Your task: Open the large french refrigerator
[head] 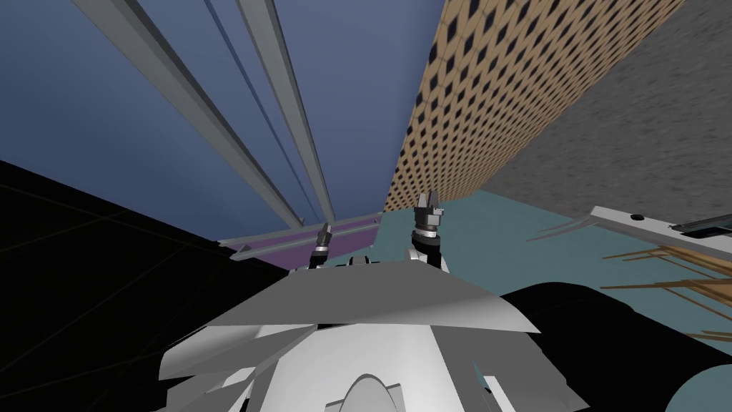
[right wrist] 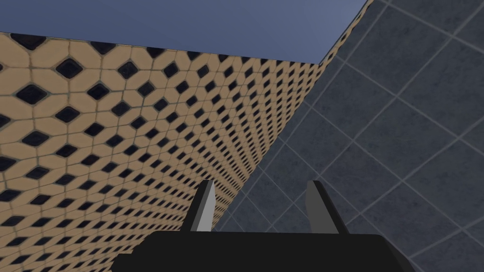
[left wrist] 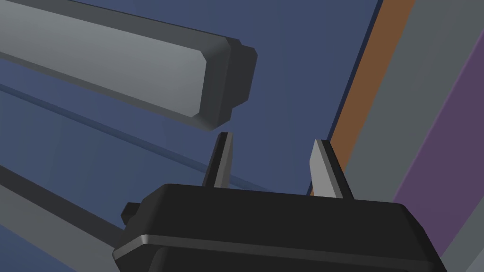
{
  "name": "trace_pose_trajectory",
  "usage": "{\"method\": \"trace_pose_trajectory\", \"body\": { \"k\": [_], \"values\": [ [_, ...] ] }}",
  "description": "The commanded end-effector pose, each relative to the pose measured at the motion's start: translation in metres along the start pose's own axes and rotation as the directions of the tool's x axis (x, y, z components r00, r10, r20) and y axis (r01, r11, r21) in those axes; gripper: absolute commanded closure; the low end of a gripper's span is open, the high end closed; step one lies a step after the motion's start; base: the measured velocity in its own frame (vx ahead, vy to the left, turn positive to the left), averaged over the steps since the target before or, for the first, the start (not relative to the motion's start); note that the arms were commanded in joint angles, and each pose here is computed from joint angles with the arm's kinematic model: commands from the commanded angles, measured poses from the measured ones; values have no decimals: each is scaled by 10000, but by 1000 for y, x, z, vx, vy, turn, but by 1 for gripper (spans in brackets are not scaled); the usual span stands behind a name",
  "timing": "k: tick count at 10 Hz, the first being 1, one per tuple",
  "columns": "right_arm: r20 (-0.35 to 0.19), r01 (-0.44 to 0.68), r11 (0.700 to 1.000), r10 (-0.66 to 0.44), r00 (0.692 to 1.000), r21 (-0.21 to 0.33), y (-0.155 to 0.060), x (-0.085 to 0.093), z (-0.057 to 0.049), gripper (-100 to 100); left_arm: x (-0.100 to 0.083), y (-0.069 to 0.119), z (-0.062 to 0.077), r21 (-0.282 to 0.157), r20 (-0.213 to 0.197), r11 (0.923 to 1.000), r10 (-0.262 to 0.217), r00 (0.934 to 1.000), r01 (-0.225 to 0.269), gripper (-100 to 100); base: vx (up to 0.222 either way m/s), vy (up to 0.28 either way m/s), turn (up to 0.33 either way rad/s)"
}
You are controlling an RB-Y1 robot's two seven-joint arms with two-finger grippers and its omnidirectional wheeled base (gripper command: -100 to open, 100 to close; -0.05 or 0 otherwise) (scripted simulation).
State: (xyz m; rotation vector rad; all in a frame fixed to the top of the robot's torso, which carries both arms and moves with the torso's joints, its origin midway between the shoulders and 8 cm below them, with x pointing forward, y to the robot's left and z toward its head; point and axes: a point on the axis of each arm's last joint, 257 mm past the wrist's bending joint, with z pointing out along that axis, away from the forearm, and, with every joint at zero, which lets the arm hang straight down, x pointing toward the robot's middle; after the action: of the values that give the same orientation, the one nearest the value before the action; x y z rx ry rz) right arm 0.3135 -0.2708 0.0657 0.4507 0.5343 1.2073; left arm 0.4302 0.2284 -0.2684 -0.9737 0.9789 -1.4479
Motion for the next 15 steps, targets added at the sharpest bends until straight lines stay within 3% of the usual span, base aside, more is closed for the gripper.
{"method": "trace_pose_trajectory", "body": {
  "k": [1, 2, 3, 4, 8, 9, 10, 13, 15],
  "values": [
    [0, 0, 10000, 0, 10000, 0, 0, 0, 0, 0, 1, -18, 17, 534, -33, 9986, -9, 10000, 11, -100, -3, -1, 10],
    [0, 0, 10000, 0, 10000, 0, 0, 0, 0, 0, 1, -18, 17, 534, -33, 9986, -9, 10000, 11, -100, -7, -2, -9],
    [0, 0, 10000, 0, 10000, 0, 0, 0, 0, 0, 1, 1, 2, -13, 10, 10000, 0, 10000, 0, -100, -13, -1, -3],
    [0, 1, 10000, -1, 10000, 0, 0, 0, 0, 0, 1, -18, 17, 534, -33, 9986, -9, 10000, 11, 100, 26, 10, 6],
    [0, 0, 10000, 0, 10000, 0, 0, 0, 0, 0, 2, -12, -7, 524, -42, 9986, 48, 10000, -45, 100, 18, 8, -13],
    [0, 0, 10000, 0, 10000, 0, 0, 0, 0, 0, 2, -13, -4, 504, -36, 9987, 41, 10000, -39, 100, 0, 0, 0],
    [0, 0, 10000, 0, 10000, 0, 0, 0, 0, 0, 0, -13, 2, 428, -258, 9989, -203, 9995, 214, -100, -27, 47, -109],
    [-2, 2, 10000, -2, 10000, 0, 0, 0, 0, 0, 7, -13, 14, 275, -463, 9953, -914, 9947, 927, -100, -43, 112, -98],
    [-2, 2, 10000, -2, 10000, 0, 0, 0, 0, 0, 16, -13, 22, 173, -536, 9888, -1473, 9876, 1484, -100, -31, 122, -73]
  ]
}}
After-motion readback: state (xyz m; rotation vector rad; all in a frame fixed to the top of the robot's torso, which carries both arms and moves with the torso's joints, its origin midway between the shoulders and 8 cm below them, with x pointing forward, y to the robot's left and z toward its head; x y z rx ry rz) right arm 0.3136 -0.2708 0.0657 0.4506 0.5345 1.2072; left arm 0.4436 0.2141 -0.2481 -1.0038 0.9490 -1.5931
